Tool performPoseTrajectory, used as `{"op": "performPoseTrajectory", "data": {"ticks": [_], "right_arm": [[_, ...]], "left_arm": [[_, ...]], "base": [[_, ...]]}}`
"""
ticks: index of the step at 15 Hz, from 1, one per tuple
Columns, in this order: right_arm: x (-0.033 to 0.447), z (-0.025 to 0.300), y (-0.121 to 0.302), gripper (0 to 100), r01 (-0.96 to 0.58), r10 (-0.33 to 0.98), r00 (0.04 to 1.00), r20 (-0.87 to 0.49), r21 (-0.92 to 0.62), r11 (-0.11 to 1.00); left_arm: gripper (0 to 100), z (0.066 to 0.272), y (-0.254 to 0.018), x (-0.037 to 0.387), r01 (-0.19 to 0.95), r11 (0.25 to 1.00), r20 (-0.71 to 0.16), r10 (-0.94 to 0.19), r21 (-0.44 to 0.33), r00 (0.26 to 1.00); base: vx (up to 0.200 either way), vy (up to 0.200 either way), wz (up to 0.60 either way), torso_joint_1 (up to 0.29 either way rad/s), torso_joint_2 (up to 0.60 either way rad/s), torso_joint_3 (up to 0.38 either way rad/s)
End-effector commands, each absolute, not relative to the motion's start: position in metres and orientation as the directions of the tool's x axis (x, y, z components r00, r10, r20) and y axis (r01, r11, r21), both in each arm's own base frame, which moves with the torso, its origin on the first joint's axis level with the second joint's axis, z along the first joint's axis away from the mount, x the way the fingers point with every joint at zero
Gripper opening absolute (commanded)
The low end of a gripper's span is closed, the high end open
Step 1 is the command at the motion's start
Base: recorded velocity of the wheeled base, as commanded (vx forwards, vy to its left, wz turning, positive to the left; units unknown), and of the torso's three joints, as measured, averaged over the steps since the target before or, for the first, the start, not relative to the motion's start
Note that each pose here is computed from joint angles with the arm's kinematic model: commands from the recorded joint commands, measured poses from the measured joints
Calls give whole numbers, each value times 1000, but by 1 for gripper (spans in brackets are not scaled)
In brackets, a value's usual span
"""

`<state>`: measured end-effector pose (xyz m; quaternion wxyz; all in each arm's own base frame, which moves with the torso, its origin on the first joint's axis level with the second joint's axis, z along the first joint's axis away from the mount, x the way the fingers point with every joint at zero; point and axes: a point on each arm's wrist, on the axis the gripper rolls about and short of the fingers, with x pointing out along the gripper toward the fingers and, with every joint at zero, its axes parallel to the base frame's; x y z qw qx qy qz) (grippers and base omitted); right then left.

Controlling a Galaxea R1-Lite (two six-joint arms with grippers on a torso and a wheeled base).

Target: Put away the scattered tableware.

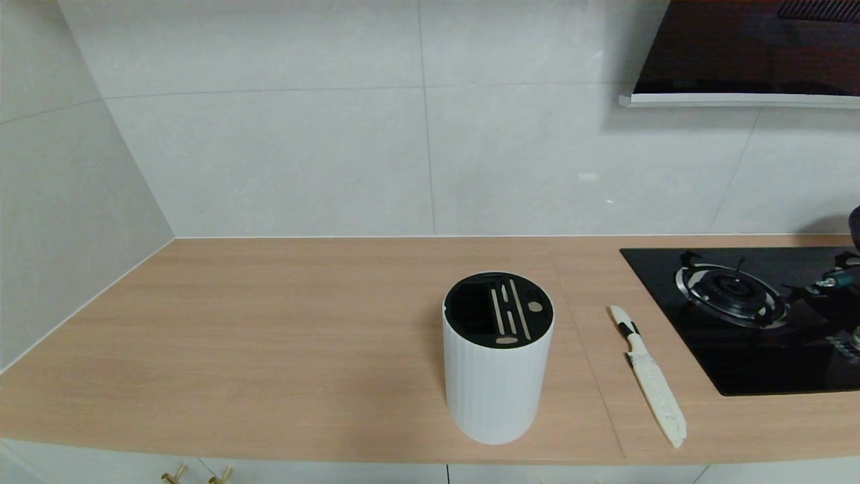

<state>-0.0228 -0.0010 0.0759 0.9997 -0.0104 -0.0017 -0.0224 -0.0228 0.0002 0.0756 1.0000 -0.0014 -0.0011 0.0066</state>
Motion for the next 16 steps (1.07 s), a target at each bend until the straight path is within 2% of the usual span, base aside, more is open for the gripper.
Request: {"op": "performPoseTrajectory", "data": {"ticks": [1,5,16], "right_arm": [[-23,76,-1,100,45,-44,999,3,-21,999],[-23,76,-1,100,45,-44,999,3,-21,999],[-23,76,-1,100,43,-43,999,6,-26,999]], "left_arm": [[100,76,0,-23,-14,1000,3,14,-3,1000],[100,76,0,-23,-14,1000,2,14,-3,1000],[100,76,0,-23,-14,1000,2,14,-3,1000]], "base": [[0,0,0,212,-452,-227],[0,0,0,162,-338,-168],[0,0,0,2,-5,-2]]}}
